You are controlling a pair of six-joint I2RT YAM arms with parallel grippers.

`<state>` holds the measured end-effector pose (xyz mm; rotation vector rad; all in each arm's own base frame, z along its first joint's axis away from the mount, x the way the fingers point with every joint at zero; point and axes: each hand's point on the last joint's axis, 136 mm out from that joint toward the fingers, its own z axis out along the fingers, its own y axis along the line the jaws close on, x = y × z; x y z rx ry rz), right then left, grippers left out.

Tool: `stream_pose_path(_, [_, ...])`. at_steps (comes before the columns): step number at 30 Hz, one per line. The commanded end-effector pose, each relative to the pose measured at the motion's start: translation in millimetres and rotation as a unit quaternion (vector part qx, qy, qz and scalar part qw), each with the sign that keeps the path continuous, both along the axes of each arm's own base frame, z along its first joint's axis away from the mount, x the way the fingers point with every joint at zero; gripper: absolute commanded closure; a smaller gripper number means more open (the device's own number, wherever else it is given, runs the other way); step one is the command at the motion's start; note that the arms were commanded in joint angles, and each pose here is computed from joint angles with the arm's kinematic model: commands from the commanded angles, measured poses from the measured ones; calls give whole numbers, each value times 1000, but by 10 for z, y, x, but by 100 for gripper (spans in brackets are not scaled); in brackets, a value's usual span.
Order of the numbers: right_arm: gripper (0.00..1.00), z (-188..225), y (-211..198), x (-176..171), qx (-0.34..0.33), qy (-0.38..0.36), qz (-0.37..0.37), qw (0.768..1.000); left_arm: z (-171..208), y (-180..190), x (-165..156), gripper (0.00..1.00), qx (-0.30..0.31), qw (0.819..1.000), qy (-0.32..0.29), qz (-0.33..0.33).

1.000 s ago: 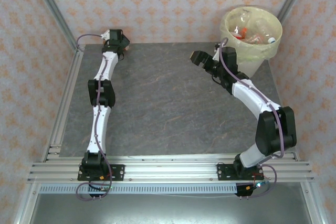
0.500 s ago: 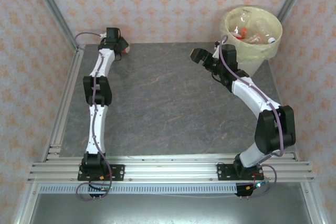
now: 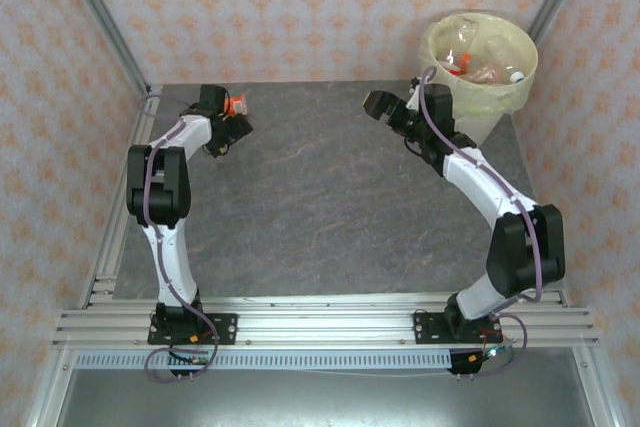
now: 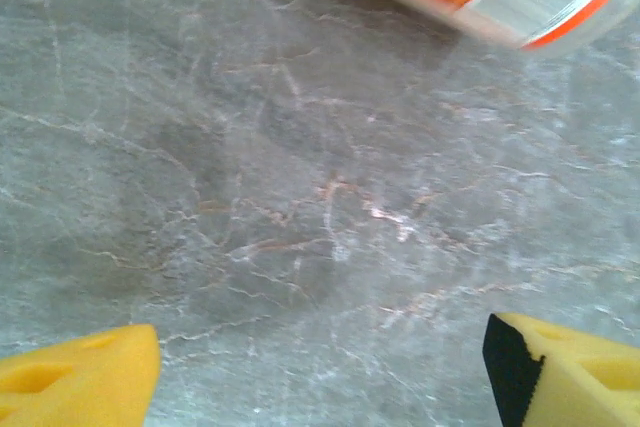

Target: Put the plastic bottles in the bin

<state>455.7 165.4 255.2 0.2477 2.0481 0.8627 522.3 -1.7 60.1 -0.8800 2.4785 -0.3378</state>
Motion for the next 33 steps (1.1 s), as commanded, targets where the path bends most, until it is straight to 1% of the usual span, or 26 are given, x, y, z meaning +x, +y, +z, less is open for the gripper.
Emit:
stream_pose_path(1, [1, 204, -26, -85, 1, -25, -6, 1000, 331, -42, 153, 10, -19, 998, -61, 2])
stream_pose_path(4, [1, 215, -43, -106, 0, -27, -9, 1000, 536, 49, 187, 5, 33, 997, -67, -29])
stream_pose_path(6, [1, 209, -49, -115, -2, -27, -9, 1000, 648, 55, 204, 0, 67, 992, -73, -73])
stream_pose_path(7, [1, 203, -53, -115, -3, -27, -10, 1000, 700, 41, 208, 0, 82, 989, -77, -99])
stream_pose_path(10, [1, 195, -60, -121, -6, -27, -11, 1000, 827, -11, 160, 0, 128, 971, -81, -187])
stream_pose_path(12, [1, 208, -66, -121, -7, -29, -12, 999, 853, 14, 100, 0, 166, 955, -76, -233])
stream_pose_path(14, [1, 197, -68, -120, -9, -29, -12, 999, 831, -7, 43, 0, 192, 934, -64, -293])
stream_pose_path(18, [1, 205, -65, -111, -9, -31, -12, 999, 646, -63, -33, 0, 198, 905, -17, -376])
stream_pose_path(21, [1, 216, -66, -111, -9, -32, -12, 999, 502, -169, 30, 0, 193, 888, -11, -418])
stream_pose_path(23, [1, 225, -74, -118, -9, -33, -14, 999, 411, -295, 62, 0, 172, 880, -7, -443])
stream_pose_path(26, [1, 230, -96, -137, -13, -34, -18, 999, 232, -453, 70, 0, 143, 876, 13, -461])
stream_pose_path(29, [1, 232, -116, -147, -17, -35, -21, 999, 104, -647, 86, 0, 132, 878, 17, -460])
stream_pose_path(31, [1, 232, -118, -149, -19, -35, -21, 999, 8, -743, 84, 0, 137, 878, 25, -458])
stream_pose_path(33, [1, 225, -119, -151, -20, -34, -21, 999, -109, -749, 98, 1, 164, 879, 40, -446])
